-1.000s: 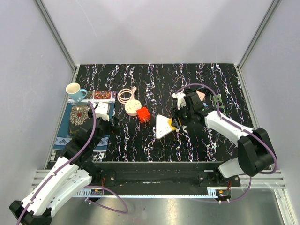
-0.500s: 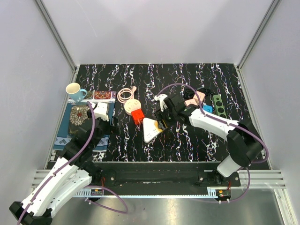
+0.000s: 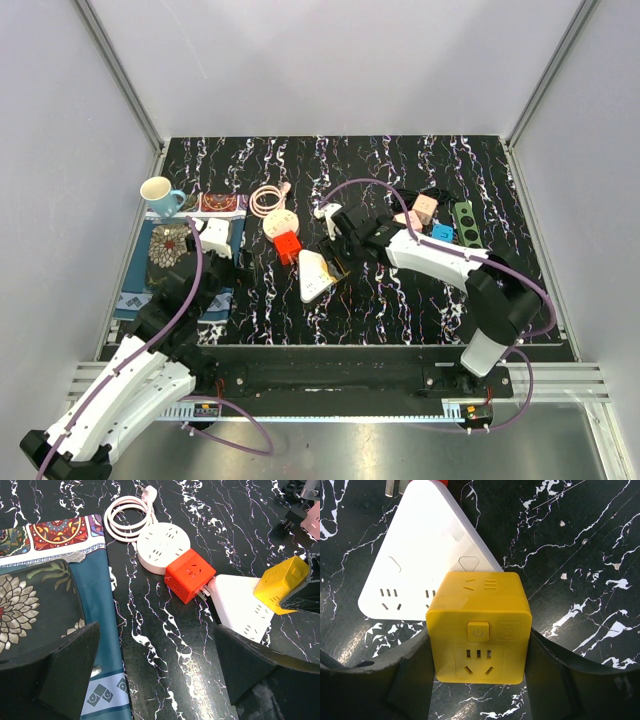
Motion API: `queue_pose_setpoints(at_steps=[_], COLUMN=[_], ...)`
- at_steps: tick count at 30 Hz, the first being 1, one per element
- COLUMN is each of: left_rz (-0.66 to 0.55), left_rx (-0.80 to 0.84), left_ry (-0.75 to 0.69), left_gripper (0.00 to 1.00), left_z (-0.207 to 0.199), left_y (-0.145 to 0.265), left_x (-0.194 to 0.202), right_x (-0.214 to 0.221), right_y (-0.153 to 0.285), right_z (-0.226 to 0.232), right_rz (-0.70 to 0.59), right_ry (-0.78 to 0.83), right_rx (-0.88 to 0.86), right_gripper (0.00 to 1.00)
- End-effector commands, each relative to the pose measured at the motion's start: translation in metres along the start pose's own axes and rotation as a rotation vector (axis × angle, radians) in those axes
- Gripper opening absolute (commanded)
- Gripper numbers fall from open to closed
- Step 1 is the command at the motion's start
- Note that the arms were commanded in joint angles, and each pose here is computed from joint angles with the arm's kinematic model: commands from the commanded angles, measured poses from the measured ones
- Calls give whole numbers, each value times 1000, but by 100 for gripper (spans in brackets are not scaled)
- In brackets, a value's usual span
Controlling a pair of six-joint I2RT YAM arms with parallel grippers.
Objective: Insert the plug
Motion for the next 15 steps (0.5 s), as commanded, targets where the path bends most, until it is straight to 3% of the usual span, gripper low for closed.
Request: queue_pose_setpoints(at_steps=[1, 15], left_rz=[-52, -55], left_rx=[-38, -37], left_ry=[4, 7], left_gripper=[99, 99], left_z=[6, 6], left_y=[0, 1], left_x=[-10, -10], right_x=[74, 76], right_y=[-21, -39], right_z=[-16, -17], right_rz=[331, 484], right_ry=[-7, 23], right_rx=[95, 152], right_gripper=[0, 0])
Point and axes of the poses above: each gripper's point midway between its finger pads, its own y axis back along the fingers, its own z axis along the line the jaws close on, x = y × z, the point moved 6 cm from there along y, back along the fingers, and after that the axes turned 11 degrees about -y, right-handed, at the moved point
